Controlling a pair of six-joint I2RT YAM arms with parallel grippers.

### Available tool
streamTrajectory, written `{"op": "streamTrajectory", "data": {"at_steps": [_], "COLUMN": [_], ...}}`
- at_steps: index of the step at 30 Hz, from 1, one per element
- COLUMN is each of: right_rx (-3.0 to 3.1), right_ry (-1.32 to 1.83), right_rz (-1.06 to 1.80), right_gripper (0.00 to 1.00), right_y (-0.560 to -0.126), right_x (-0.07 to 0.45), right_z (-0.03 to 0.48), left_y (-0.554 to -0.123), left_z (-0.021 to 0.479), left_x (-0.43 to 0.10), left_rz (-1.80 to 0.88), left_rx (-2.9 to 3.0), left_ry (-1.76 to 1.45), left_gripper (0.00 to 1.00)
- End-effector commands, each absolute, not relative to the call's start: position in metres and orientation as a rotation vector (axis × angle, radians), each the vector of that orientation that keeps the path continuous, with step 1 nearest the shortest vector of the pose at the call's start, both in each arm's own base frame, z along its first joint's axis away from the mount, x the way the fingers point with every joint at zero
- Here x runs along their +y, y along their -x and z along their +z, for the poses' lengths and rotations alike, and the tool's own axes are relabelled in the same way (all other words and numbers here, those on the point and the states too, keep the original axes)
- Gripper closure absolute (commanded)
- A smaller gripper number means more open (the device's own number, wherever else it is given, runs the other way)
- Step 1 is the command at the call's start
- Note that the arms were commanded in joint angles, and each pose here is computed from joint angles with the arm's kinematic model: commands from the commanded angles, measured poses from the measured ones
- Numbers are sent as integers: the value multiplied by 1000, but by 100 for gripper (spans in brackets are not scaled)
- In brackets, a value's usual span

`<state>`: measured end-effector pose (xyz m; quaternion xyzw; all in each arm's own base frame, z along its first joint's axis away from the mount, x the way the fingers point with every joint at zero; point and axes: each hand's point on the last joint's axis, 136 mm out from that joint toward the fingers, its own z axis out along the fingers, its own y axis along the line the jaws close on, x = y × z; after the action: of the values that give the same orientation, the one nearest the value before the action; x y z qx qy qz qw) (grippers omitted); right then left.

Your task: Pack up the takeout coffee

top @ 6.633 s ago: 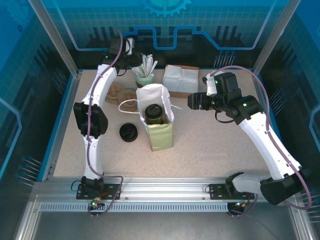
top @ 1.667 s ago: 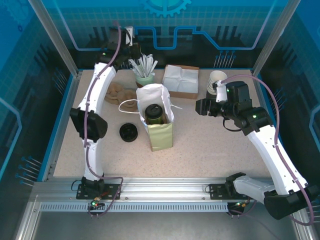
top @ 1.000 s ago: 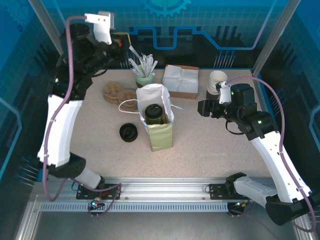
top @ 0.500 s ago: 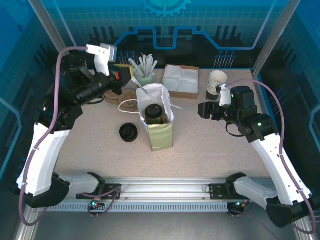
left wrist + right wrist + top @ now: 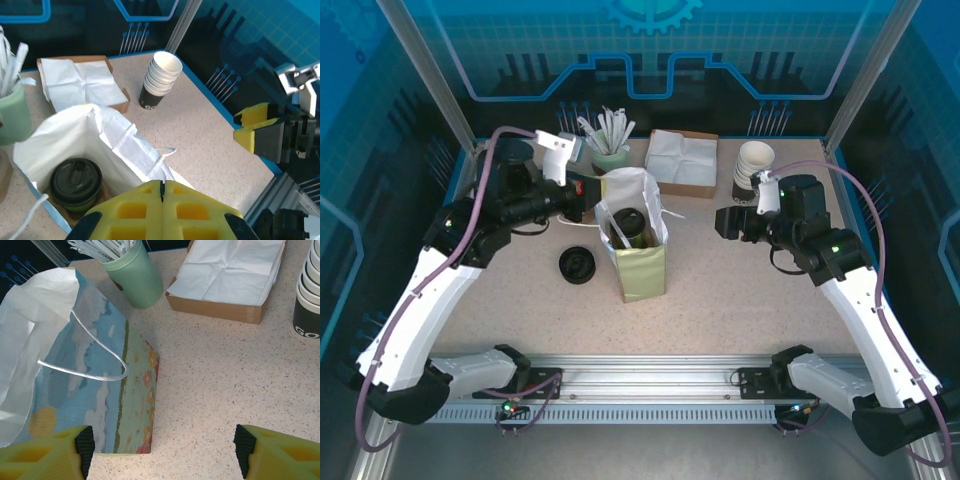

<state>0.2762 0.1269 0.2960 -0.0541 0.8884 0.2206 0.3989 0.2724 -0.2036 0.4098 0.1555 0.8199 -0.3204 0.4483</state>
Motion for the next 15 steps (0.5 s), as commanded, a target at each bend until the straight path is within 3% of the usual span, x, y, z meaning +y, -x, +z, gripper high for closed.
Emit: {"op": "streamTrajectory", "data": {"at_steps": [1, 15], "right_rx": [2229, 2244], "right_ry": [107, 31], "right_rz": [551, 581], "right_gripper": [24, 25], "right_y": [-277, -304], "right_x": [121, 129], "right_z": [297, 289], "left_y": [-263, -264], "left_z": [408, 333], "left_x": [-213, -233], "left_rz": [-849, -791], "left_rx": [1994, 2119], "left_ry": [-428, -572], "left_gripper": [100, 100]}}
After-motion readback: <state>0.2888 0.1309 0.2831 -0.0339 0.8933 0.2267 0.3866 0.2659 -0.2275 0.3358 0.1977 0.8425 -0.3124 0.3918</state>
